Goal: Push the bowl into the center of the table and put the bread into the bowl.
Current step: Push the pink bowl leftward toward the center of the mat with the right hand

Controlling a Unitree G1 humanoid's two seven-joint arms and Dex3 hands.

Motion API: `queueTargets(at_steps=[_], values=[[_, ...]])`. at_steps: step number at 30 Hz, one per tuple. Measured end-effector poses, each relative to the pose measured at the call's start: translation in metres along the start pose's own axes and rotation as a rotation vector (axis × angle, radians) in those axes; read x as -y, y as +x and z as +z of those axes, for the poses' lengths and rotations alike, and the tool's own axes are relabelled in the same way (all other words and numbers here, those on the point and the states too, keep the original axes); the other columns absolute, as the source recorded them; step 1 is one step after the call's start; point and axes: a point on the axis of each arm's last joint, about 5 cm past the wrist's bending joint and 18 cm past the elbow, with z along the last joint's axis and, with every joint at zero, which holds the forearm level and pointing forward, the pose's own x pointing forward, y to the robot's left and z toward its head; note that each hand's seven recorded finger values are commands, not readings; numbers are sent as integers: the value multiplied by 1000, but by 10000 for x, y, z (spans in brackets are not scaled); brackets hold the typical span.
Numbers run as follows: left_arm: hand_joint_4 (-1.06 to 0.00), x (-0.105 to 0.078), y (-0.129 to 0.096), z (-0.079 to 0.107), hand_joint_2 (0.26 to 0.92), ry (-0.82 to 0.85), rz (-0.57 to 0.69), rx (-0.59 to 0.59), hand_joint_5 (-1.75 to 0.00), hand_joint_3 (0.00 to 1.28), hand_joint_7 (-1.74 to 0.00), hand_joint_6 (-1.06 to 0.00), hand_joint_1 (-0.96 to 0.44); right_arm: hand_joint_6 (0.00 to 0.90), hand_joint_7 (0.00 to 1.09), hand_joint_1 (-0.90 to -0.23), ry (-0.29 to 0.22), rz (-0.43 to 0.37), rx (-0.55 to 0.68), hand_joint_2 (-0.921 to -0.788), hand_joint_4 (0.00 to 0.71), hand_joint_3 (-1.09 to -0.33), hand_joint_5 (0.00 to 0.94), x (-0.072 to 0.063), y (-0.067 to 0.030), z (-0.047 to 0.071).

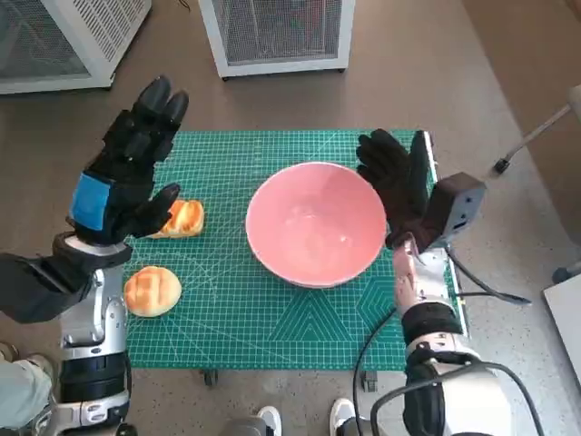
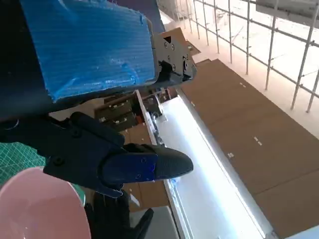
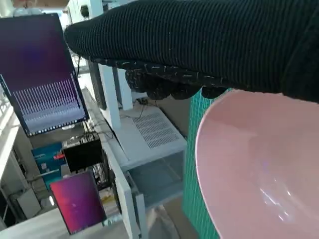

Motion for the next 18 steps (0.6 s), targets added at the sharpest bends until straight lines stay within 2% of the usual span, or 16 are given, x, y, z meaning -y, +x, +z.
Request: queueTargets(at_steps=[11,18], values=[[-236,3,2,24,921,2,4,4,-5,435,-5,-232,-702,119,217,-586,1,8,-1,-921,150,-831,5,-37,20,15],[-234,-2,-9,33,921,-2,8,3,-3,414,-3,-226,-685,133,224,-626,3,18,-9,-921,154,-819,5,-70,33,17]])
